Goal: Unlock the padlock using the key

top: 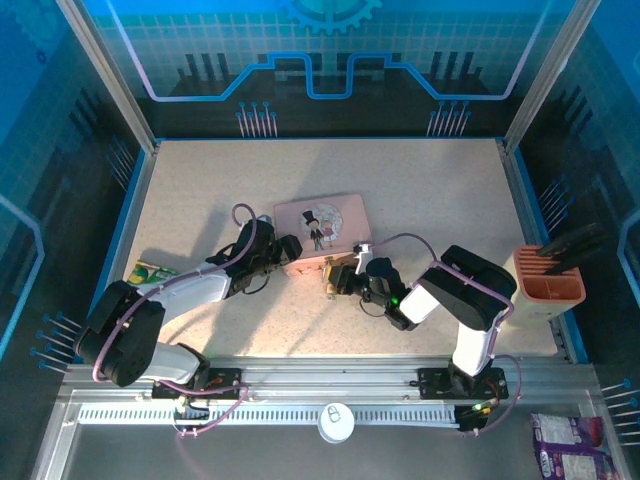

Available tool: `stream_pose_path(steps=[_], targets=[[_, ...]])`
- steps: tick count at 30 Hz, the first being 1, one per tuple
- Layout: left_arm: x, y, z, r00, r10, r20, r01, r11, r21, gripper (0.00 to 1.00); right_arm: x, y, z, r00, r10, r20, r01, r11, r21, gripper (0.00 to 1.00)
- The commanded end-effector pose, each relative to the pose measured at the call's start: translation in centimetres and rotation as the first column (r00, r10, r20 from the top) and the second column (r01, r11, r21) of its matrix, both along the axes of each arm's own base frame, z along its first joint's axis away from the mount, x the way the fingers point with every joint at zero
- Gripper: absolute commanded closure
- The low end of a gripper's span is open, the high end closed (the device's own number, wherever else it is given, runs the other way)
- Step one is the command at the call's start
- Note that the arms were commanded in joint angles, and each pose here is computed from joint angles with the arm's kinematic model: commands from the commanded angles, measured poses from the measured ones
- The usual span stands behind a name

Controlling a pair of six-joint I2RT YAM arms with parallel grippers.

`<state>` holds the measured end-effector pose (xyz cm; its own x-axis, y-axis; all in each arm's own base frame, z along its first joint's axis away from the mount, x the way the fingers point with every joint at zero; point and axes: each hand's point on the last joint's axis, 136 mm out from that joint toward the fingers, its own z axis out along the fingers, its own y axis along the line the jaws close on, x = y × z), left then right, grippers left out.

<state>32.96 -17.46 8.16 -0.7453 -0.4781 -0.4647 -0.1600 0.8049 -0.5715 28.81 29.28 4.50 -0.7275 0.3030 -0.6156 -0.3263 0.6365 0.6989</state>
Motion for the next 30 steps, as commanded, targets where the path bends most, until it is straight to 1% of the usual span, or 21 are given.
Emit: stream_pose_path(steps=[1, 8, 11, 13, 19, 26, 30], targets=[[-1.8, 0.8, -1.7, 0.998, 0.004, -0.065, -0.001, 0.999, 0.041, 0.34, -2.6, -2.6, -6.4, 0.966, -0.078, -0.245, 0.047, 0.99, -0.129, 0.9], [-1.9, 0.9, -1.9, 0.998, 0.017, -0.067, -0.014, 0.999, 0.045, 0.35, -2.3, -2.8, -5.1, 0.968, -0.112, -0.225, 0.103, 0.993, -0.052, 0.97], [-1.8, 1.0, -1.9, 0.998, 0.022, -0.066, -0.019, 0.999, 0.046, 0.35, -2.1, -3.0, -4.7, 0.962, -0.149, -0.228, 0.151, 0.988, -0.009, 1.0], [-1.8, 0.9, -1.9, 0.998, 0.023, -0.065, -0.02, 0.999, 0.043, 0.35, -2.0, -3.1, -4.3, 0.958, -0.17, -0.23, 0.179, 0.984, 0.018, 1.0], [-1.8, 0.6, -1.7, 0.998, 0.027, -0.062, -0.026, 0.999, 0.032, 0.35, -1.8, -3.3, -3.6, 0.941, -0.235, -0.244, 0.245, 0.969, 0.014, 1.0], [-2.1, -0.2, -1.5, 0.998, 0.028, -0.054, -0.027, 0.999, 0.019, 0.35, -1.1, -3.7, -2.6, 0.919, -0.297, -0.259, 0.32, 0.946, 0.053, 1.0], [-2.2, -0.7, -1.3, 0.998, 0.024, -0.051, -0.023, 1.0, 0.013, 0.35, -0.9, -3.5, -2.6, 0.897, -0.311, -0.314, 0.355, 0.93, 0.094, 1.0]])
